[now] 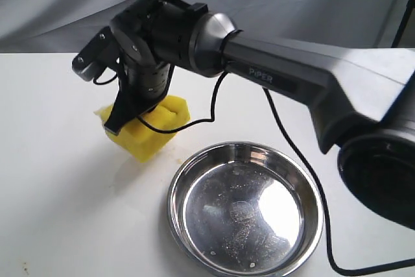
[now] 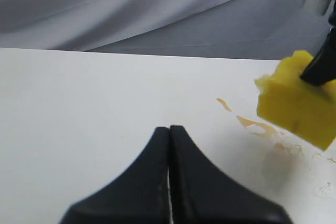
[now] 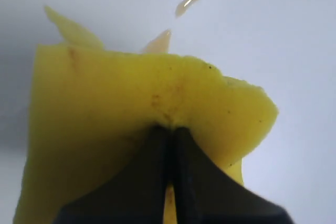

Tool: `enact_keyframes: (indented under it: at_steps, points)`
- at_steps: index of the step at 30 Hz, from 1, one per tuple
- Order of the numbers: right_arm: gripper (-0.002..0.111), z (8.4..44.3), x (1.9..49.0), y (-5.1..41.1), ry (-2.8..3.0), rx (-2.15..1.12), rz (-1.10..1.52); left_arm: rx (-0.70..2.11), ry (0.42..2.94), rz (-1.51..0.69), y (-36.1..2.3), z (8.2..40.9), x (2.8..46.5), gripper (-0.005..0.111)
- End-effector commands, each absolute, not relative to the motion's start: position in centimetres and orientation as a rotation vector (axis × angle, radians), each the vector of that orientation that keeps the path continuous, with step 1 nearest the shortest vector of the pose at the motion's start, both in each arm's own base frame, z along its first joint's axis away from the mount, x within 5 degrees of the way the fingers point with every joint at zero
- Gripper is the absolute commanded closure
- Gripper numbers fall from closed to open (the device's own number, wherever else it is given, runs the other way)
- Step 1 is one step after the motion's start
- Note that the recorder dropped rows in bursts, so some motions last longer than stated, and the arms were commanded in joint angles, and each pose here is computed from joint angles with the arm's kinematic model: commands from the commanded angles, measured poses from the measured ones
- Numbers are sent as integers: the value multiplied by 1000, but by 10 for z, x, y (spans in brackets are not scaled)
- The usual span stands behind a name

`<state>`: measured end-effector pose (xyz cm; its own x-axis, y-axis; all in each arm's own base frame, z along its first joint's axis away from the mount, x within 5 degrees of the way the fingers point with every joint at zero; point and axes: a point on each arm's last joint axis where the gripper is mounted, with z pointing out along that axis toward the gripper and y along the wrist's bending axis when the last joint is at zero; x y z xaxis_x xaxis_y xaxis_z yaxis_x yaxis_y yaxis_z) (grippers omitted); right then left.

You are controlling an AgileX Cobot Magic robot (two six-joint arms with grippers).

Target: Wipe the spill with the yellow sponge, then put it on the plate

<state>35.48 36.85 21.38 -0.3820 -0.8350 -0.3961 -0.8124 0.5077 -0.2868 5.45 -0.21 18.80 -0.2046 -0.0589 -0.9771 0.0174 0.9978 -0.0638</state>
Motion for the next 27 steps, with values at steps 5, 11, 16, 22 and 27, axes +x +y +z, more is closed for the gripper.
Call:
enact_keyframes:
  at_steps: [5,11,16,22,27]
  points:
    - [108,227,359,365,2181,-1334,-111,-39,1769,-87,-3,187,55,107]
    - [108,187,363,372,2239,-1366,-106,-39,1769,-87,-3,187,55,107]
    - [108,154,366,375,2270,-1406,-132,-39,1769,-87,-3,187,55,107]
    - [108,129,359,379,2387,-1401,-29,-39,1769,-87,-3,187,55,107]
    - [108,128,336,392,2403,-1601,310,-39,1769,-87,-3,187,55,107]
